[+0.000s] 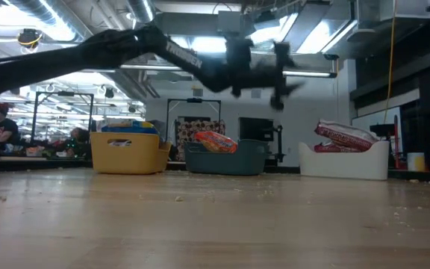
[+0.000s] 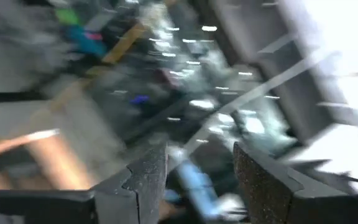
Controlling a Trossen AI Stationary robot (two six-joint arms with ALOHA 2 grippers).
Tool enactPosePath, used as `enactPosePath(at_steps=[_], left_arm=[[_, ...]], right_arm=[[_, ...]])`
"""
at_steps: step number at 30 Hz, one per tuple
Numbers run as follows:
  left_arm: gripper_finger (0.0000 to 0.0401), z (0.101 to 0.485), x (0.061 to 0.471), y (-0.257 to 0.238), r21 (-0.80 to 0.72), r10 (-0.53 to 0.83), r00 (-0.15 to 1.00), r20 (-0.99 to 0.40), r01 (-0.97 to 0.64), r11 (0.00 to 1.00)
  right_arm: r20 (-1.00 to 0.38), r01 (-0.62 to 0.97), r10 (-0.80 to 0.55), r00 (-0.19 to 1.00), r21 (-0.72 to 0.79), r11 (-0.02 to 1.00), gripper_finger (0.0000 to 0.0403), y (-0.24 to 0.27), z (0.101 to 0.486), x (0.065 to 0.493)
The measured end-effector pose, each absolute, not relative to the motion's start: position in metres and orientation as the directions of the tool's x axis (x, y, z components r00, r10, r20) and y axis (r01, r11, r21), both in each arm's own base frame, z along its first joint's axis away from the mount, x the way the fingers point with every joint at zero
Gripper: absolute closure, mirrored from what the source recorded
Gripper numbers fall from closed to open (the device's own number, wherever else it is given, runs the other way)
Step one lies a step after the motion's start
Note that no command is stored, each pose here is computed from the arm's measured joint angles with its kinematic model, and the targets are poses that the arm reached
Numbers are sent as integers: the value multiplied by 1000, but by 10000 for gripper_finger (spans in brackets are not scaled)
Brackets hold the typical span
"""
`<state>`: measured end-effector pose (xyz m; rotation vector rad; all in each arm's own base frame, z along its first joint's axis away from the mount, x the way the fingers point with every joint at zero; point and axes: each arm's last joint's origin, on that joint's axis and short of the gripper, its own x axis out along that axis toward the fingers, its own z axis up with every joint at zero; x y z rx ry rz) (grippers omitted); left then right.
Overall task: Sort Maruchan noodles
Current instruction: Return to Home Position
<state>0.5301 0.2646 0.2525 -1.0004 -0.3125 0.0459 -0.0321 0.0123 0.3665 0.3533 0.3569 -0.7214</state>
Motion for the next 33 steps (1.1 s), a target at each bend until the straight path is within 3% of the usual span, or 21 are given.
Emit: enactPosePath(at_steps=[5, 9, 13, 19, 23, 28, 30, 33], left_arm=[[224, 329, 506, 252, -751, -12, 888, 460, 397, 528], [224, 388, 479, 224, -517, -256, 738, 624, 636, 573], [224, 436, 448, 187, -278, -561, 586, 584, 794, 540], [224, 476, 418, 160, -36, -684, 489, 542, 826, 562], [224, 464, 431, 150, -120, -682, 509, 525, 837, 533], [224, 454, 450, 137, -405, -588, 631, 506, 776, 484], [224, 473, 440, 127, -447, -580, 674, 458, 738, 505], [224, 505, 413, 112, -449, -525, 773, 355, 634, 629]], right_arm=[[-288, 673, -615, 734, 191, 714, 194, 10, 381, -28], [-284, 673, -619, 732, 168, 720, 194, 11, 382, -31], [-263, 564, -518, 814, 148, 812, 194, 11, 383, -24], [-239, 440, -390, 889, 215, 872, 194, 0, 354, 6], [-132, 268, -238, 962, 312, 911, 194, -8, 330, 31], [-143, 253, -214, 966, 378, 891, 194, -12, 309, 39], [-117, 240, -211, 970, 373, 896, 194, -10, 310, 35], [-79, 255, -243, 967, 355, 899, 194, -7, 310, 28]])
